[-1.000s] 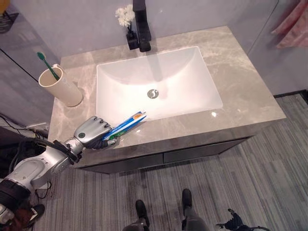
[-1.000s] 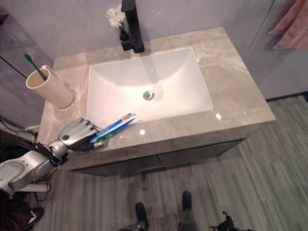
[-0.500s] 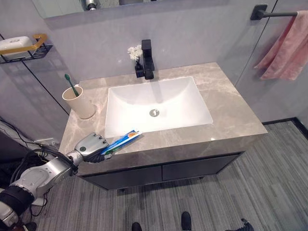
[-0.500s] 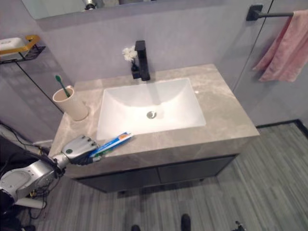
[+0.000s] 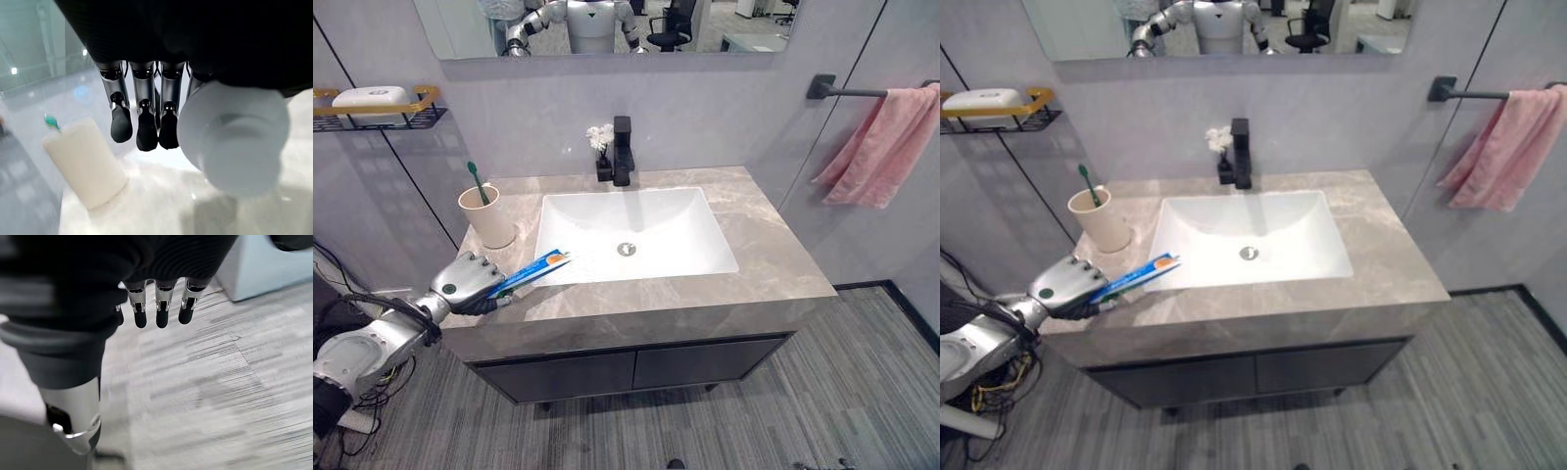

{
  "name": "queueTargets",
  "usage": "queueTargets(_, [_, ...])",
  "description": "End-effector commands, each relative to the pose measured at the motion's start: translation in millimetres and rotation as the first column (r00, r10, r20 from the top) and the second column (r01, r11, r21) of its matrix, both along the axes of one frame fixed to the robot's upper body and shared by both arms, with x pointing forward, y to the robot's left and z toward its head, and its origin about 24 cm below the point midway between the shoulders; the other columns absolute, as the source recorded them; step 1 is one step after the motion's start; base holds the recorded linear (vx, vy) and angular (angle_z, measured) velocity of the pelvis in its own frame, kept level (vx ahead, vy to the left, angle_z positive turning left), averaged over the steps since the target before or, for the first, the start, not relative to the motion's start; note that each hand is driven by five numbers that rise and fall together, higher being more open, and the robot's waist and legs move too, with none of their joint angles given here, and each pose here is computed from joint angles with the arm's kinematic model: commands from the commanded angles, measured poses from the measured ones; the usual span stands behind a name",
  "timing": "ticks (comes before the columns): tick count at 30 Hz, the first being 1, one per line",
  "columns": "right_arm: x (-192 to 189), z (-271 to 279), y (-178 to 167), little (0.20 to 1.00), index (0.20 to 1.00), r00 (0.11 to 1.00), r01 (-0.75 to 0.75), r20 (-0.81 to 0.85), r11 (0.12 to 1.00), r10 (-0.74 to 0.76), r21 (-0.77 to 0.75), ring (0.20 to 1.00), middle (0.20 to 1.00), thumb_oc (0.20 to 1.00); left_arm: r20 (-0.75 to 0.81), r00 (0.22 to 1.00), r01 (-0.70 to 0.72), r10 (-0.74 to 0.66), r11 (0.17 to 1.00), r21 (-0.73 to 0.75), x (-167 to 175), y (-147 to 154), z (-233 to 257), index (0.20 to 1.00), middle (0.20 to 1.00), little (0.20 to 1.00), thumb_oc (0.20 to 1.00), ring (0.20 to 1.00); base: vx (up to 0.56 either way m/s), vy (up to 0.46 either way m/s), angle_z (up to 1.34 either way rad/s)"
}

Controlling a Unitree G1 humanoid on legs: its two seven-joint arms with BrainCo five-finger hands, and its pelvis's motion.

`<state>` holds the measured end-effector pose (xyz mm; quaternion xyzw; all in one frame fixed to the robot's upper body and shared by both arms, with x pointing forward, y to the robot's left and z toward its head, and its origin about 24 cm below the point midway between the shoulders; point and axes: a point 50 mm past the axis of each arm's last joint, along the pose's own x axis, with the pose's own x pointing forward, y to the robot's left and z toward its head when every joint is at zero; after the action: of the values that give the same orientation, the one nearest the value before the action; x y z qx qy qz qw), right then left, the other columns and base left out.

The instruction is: Put brush and paste in cup on sink, flatten towel.

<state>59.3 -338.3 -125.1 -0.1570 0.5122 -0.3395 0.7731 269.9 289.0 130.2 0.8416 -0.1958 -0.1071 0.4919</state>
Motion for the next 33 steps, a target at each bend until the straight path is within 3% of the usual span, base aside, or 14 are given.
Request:
queueTargets(1, [17.3, 37.9, -47.2, 1.000, 1.000, 0.966, 0.183, 0.213, 0.968, -0.145, -0.172, 1.000, 1.000, 1.000, 0.420, 0.905, 0.068, -0.059, 0.998, -0.007, 12.2, -5.6, 103.9, 0.200, 0.200, 0.200, 0.200, 0.200, 0.00, 0.000, 0.00])
queueTargets(4, [41.2, 91.1, -88.9, 1.000, 1.000, 0.905, 0.282, 0.408, 0.892, -0.125, -0.353, 1.000, 1.000, 1.000, 0.524, 0.846, 0.102, -0.103, 0.994, 0.029, 8.2, -8.8, 132.1, 0.200, 0.200, 0.200, 0.200, 0.200, 0.00, 0.000, 0.00])
queueTargets(6, [45.4, 109.7, -100.0, 1.000, 1.000, 0.906, 0.284, 0.416, 0.846, -0.082, -0.451, 1.000, 1.000, 1.000, 0.551, 0.825, 0.115, -0.123, 0.992, 0.049, 9.0, -11.2, 139.0, 0.200, 0.200, 0.200, 0.200, 0.200, 0.00, 0.000, 0.00])
queueTargets(7, [86.2, 176.3, -107.6, 1.000, 1.000, 0.888, 0.147, 0.395, 0.669, 0.235, -0.729, 1.000, 1.000, 1.000, 0.620, 0.776, 0.086, -0.115, 0.993, 0.076, 7.6, -6.9, 156.9, 0.200, 0.200, 0.200, 0.200, 0.200, 0.00, 0.000, 0.00])
queueTargets(8, [85.3, 176.6, -107.2, 1.000, 1.000, 0.890, 0.148, 0.392, 0.666, 0.233, -0.731, 1.000, 1.000, 1.000, 0.622, 0.774, 0.088, -0.116, 0.993, 0.076, 7.7, -7.2, 156.9, 0.200, 0.200, 0.200, 0.200, 0.200, 0.03, 0.036, 0.02])
queueTargets(11, [142.7, 282.8, -77.8, 1.000, 1.000, 0.685, 0.225, 0.435, 0.398, 0.585, -0.889, 1.000, 1.000, 1.000, 0.719, 0.682, 0.094, -0.132, 0.991, 0.092, 4.4, -13.1, 188.3, 0.200, 0.200, 0.200, 0.200, 0.200, 0.00, 0.022, -0.02])
queueTargets(13, [167.0, 317.3, -42.1, 1.000, 1.000, 0.547, 0.236, 0.404, 0.328, 0.733, -0.915, 1.000, 1.000, 1.000, 0.762, 0.635, 0.099, -0.128, 0.992, 0.084, 1.9, -17.6, 203.6, 0.200, 0.200, 0.200, 0.200, 0.200, -0.01, 0.021, -0.08])
queueTargets(16, [206.2, 335.6, 10.0, 1.000, 1.000, 0.269, 0.150, 0.461, 0.435, 0.846, -0.888, 1.000, 1.000, 1.000, 0.798, 0.586, 0.163, -0.138, 0.985, 0.051, 1.0, -31.4, 219.2, 0.200, 0.200, 0.200, 0.200, 0.200, -0.02, 0.022, -0.07])
queueTargets(17, [232.4, 328.7, 43.7, 1.000, 1.000, 0.100, -0.047, 0.527, 0.533, 0.844, -0.845, 1.000, 1.000, 1.000, 0.802, 0.585, 0.206, -0.121, 0.979, -0.003, 6.5, -39.4, 222.4, 0.200, 0.200, 0.200, 0.200, 0.200, -0.02, 0.017, -0.13])
queueTargets(18, [233.7, 329.6, 44.1, 1.000, 1.000, 0.096, -0.048, 0.529, 0.535, 0.843, -0.843, 1.000, 1.000, 1.000, 0.803, 0.583, 0.203, -0.120, 0.979, -0.002, 6.6, -39.1, 223.6, 0.200, 0.200, 0.200, 0.200, 0.200, -0.05, 0.010, -0.10])
queueTargets(21, [259.4, 320.0, 105.4, 1.000, 1.000, -0.134, -0.354, 0.608, 0.536, 0.782, -0.767, 1.000, 1.000, 1.000, 0.800, 0.587, 0.255, -0.124, 0.966, -0.038, 13.2, -51.7, 227.1, 0.200, 0.200, 0.200, 0.200, 0.200, 0.00, 0.001, 0.02])
queueTargets(25, [275.9, 323.6, 150.7, 1.000, 1.000, -0.252, -0.496, 0.623, 0.454, 0.741, -0.740, 1.000, 1.000, 1.000, 0.802, 0.576, 0.296, -0.160, 0.955, -0.022, 13.3, -65.0, 234.5, 0.200, 0.200, 0.200, 0.200, 0.200, -0.01, 0.001, 0.09])
queueTargets(28, [278.0, 321.6, 221.9, 1.000, 1.000, -0.391, -0.674, 0.784, 0.430, 0.482, -0.601, 1.000, 1.000, 1.000, 0.813, 0.557, 0.352, -0.172, 0.935, -0.044, 14.6, -75.9, 234.7, 0.200, 0.200, 0.200, 0.200, 0.200, 0.02, 0.002, 0.07])
queueTargets(33, [261.9, 340.2, 281.6, 1.000, 1.000, -0.474, -0.801, 0.872, 0.354, 0.118, -0.483, 1.000, 1.000, 1.000, 0.812, 0.537, 0.424, -0.230, 0.906, -0.023, 9.6, -90.2, 231.5, 0.200, 0.200, 0.200, 0.200, 0.200, 0.03, 0.016, 0.09])
